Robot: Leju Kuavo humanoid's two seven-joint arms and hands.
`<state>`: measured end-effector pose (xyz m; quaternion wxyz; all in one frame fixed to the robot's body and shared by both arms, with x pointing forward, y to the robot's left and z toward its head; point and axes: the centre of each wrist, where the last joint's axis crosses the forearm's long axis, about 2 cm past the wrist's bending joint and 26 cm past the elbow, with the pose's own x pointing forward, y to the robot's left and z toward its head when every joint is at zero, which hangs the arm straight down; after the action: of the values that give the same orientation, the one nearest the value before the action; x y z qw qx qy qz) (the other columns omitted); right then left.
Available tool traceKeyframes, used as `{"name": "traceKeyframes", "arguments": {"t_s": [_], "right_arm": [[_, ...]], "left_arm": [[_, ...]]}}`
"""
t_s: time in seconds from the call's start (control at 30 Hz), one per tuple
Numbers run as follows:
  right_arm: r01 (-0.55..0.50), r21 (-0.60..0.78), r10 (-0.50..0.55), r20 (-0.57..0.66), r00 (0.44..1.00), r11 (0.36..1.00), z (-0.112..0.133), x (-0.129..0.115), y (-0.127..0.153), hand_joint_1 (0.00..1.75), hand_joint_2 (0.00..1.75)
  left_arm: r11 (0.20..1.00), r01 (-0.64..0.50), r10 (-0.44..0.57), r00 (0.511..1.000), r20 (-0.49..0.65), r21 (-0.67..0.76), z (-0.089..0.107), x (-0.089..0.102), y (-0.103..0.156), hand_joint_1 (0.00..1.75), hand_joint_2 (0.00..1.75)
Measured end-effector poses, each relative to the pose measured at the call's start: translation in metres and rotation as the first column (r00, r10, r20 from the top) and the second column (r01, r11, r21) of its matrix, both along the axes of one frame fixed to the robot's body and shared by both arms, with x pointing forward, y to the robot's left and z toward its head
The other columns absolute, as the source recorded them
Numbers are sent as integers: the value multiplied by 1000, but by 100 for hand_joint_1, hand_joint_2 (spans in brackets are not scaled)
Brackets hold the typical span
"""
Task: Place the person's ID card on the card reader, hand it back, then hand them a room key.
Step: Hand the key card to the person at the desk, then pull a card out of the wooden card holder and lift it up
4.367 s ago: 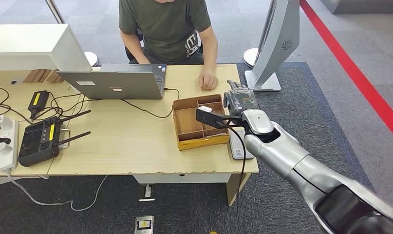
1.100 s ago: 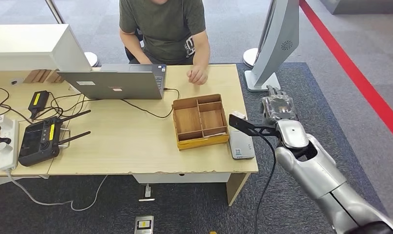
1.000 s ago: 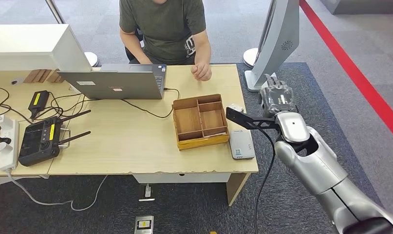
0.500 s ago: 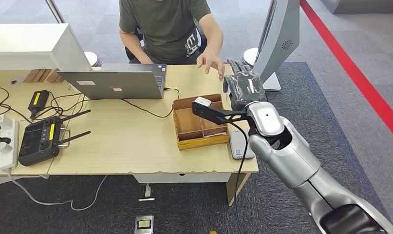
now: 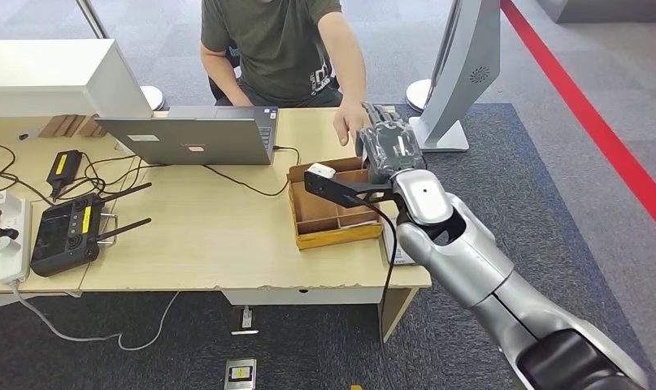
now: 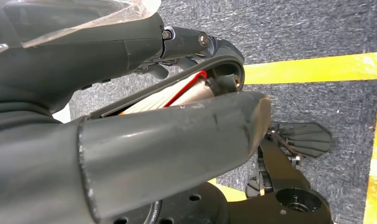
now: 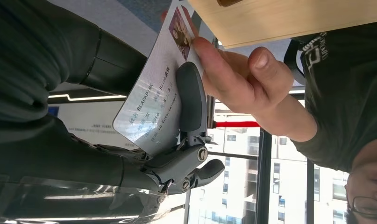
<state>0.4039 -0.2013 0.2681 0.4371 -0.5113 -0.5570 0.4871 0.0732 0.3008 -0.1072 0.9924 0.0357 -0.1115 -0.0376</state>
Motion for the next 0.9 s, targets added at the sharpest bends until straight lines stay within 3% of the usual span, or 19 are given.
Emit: {"name": "traceKeyframes", "arguments": {"t_s": [0.33,0.47,0.73,0.9], "right_arm": [[-54,12,54,-8,999,998,-6,6,22,175,175],[-63,13,63,-19,998,998,-11,6,28,0,0],[-73,25,74,-29,997,997,-18,8,32,0,0],[-30,40,31,-23,999,999,-21,3,16,0,0]], "left_arm": [[999,-28,29,1000,-11,14,0,0,-1,0,0],[999,-33,34,999,-12,17,0,0,-2,0,0],[999,-47,48,999,-27,25,0,-1,-4,0,0],[999,-38,39,999,-26,21,0,-2,-4,0,0]]}}
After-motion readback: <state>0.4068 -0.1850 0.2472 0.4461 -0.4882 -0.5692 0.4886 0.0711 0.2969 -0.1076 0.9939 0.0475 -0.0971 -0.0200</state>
